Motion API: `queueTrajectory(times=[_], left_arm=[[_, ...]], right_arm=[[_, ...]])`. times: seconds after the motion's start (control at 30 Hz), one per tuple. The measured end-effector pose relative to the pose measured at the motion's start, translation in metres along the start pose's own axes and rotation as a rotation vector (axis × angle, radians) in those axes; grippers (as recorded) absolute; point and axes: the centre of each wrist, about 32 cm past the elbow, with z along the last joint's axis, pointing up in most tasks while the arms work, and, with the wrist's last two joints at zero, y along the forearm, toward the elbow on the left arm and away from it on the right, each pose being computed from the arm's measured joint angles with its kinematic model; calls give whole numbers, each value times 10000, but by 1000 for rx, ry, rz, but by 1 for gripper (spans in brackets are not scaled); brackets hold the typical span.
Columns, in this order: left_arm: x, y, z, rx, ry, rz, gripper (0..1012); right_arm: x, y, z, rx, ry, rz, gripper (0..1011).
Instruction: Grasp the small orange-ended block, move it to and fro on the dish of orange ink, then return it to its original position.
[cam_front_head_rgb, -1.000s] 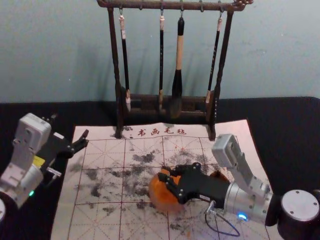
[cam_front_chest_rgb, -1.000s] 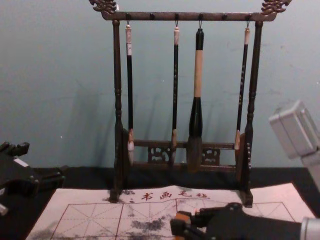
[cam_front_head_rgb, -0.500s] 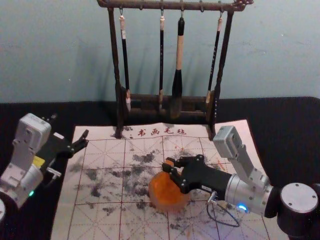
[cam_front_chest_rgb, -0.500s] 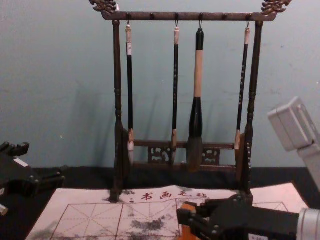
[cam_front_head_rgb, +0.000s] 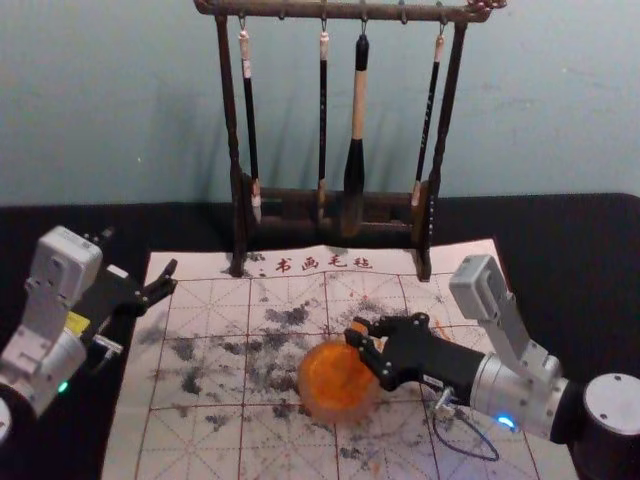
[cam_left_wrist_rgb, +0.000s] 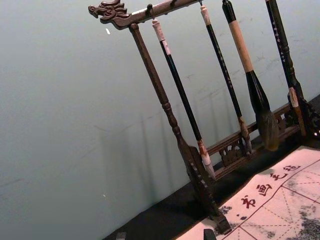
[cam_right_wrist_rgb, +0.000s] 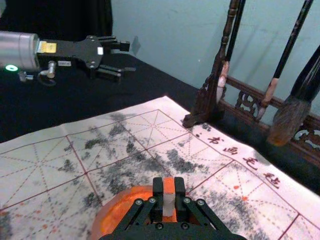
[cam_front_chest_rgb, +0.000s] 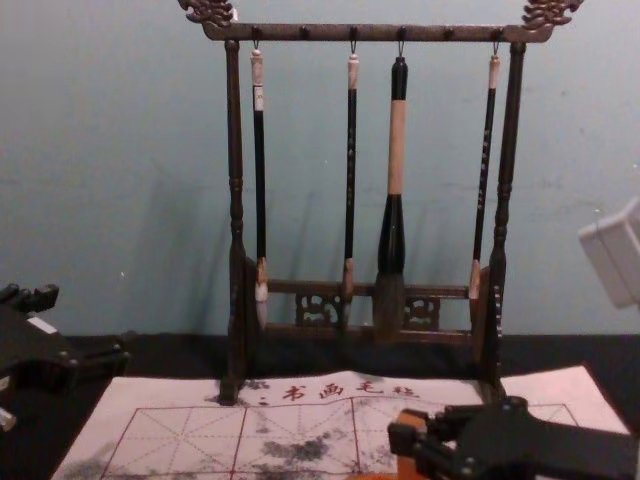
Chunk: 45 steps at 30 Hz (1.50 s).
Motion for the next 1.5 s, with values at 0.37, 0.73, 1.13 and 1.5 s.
queueTrajectory(times=[0.37, 0.73, 1.13, 1.5], left_arm=[[0, 0, 0, 0, 0, 0, 1001], [0, 0, 0, 0, 0, 0, 1001], [0, 0, 0, 0, 0, 0, 1001], [0, 0, 0, 0, 0, 0, 1001]], right_arm=[[-129, -89, -28, -3, 12, 36, 80], [-226, -45, -11, 6, 17, 80, 80], [-224, 90, 7, 8, 10, 97, 80], [-137, 188, 6, 8, 15, 59, 80]])
